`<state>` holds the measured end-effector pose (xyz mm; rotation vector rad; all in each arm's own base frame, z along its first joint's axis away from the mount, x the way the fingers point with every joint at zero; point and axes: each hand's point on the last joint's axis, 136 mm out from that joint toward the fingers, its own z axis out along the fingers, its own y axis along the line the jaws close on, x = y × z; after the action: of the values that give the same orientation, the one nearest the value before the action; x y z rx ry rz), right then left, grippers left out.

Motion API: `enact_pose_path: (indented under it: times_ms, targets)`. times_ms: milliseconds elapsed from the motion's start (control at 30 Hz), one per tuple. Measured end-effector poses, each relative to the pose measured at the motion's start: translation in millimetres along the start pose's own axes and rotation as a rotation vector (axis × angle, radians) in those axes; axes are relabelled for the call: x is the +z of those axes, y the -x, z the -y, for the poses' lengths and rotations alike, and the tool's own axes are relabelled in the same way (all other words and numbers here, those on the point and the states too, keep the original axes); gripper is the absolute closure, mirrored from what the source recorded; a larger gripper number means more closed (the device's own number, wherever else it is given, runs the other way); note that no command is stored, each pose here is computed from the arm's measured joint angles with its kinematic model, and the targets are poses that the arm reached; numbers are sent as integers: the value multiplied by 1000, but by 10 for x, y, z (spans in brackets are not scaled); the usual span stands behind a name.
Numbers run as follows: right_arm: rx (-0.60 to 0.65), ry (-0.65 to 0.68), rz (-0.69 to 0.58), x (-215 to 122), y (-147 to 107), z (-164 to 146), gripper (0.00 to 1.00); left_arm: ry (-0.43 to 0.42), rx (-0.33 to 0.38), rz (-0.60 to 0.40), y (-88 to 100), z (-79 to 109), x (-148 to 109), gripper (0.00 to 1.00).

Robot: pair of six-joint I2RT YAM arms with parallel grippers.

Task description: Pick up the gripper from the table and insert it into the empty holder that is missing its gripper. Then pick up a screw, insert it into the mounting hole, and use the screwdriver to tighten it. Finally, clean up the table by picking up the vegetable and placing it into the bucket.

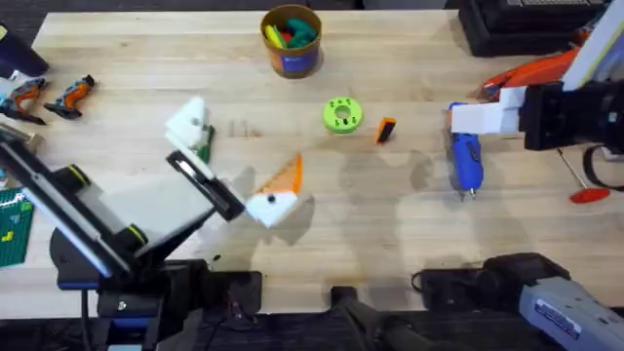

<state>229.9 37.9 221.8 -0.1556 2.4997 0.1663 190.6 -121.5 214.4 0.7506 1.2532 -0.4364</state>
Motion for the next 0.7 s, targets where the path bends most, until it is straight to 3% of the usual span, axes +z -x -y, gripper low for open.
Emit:
enact_pose_path:
  times_ms: [100, 133, 233, 433, 700]
  targets:
    - [0, 0, 0, 0, 0, 0, 10, -123, -14, 16, 29, 210, -13, 15]
    - [0, 0, 0, 0, 0, 0, 11, -202, -89, 19, 47, 343, -35, 15]
    - [0, 0, 0, 0, -1, 0, 11, -248, -184, 1, 26, 422, -53, 15]
    - [0, 0, 0, 0, 0, 0, 10, -290, -326, -60, -129, 516, -76, 15]
    - [0, 0, 0, 0, 0, 0, 9, -307, -428, -135, -324, 595, -108, 15]
